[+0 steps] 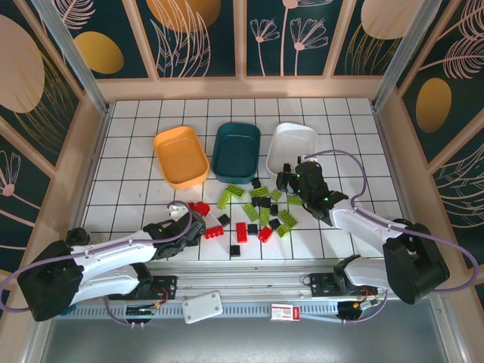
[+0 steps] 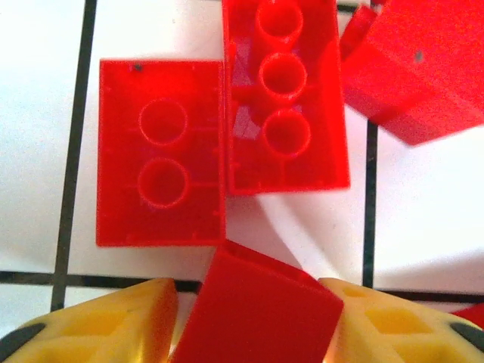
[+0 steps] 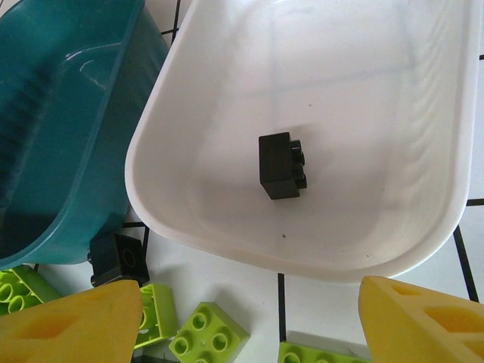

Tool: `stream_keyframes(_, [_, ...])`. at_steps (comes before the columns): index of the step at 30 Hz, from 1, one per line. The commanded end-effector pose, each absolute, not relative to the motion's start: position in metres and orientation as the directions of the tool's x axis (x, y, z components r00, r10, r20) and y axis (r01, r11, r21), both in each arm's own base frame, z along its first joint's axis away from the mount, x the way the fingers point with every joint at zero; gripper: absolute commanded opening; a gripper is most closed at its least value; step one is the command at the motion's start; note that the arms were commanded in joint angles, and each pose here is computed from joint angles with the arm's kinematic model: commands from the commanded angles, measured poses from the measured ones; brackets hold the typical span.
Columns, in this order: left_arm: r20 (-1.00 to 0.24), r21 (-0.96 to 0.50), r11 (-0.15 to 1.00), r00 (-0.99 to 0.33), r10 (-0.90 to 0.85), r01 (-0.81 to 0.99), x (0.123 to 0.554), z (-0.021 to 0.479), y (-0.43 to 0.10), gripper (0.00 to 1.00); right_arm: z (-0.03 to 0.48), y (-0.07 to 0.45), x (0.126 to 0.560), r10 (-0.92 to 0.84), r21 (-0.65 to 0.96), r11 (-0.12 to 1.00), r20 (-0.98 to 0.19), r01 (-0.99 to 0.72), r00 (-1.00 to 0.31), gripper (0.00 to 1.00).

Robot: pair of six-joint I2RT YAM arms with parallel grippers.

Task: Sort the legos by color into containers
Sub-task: Pick up the lego from the middle-left of the table, then place the lego in the container.

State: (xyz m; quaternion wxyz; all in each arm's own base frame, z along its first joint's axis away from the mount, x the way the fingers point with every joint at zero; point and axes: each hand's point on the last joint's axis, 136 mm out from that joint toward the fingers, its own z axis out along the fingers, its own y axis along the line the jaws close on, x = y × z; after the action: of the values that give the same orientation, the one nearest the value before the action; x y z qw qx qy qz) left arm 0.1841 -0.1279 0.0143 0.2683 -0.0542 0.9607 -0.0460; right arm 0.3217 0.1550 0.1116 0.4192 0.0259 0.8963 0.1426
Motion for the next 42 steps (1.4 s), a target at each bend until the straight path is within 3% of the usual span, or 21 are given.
stream_keyframes(1, [-0.577,-0.150,0.986,-0.804,-0.144,-0.068,0.202,0.029,-0.138,0.41,0.111,0.152,0.322,0.186,0.282,0.958,-0.745,-0.050,-0.640,0.76])
stream_keyframes(6, [-0.566,-0.187,0.982,-0.812,-0.142,-0.041,0.201,0.037,-0.147,0.29,0.113,0.151,0.321,0.193,0.285,0.958,-0.747,-0.045,-0.636,0.76])
stream_keyframes(10, [-0.566,-0.296,0.955,-0.808,-0.164,0.014,0.205,0.066,-0.170,0.22,0.117,0.148,0.321,0.209,0.300,0.953,-0.747,-0.039,-0.631,0.76])
stream_keyframes(15, [-0.627,-0.383,0.918,-0.758,-0.178,0.102,0.224,0.121,-0.200,0.21,0.127,0.139,0.323,0.246,0.325,0.945,-0.754,-0.021,-0.609,0.76])
stream_keyframes(23, [-0.727,-0.381,0.903,-0.668,-0.160,0.199,0.318,0.182,-0.259,0.18,0.144,0.117,0.328,0.304,0.351,0.936,-0.766,0.028,-0.567,0.76])
stream_keyframes(29, [-0.706,-0.377,0.913,-0.687,-0.174,0.157,0.409,0.167,-0.277,0.14,0.140,0.114,0.328,0.298,0.339,0.940,-0.758,0.039,-0.580,0.76])
stream_keyframes(36, [-0.641,-0.328,0.943,-0.747,-0.177,0.058,0.478,0.105,-0.281,0.14,0.136,0.115,0.323,0.306,0.356,0.934,-0.747,0.033,-0.590,0.76])
stream_keyframes(42, [-0.611,-0.350,0.935,-0.770,-0.184,0.054,0.505,0.081,-0.297,0.34,0.128,0.116,0.316,0.290,0.350,0.936,-0.734,0.023,-0.614,0.76])
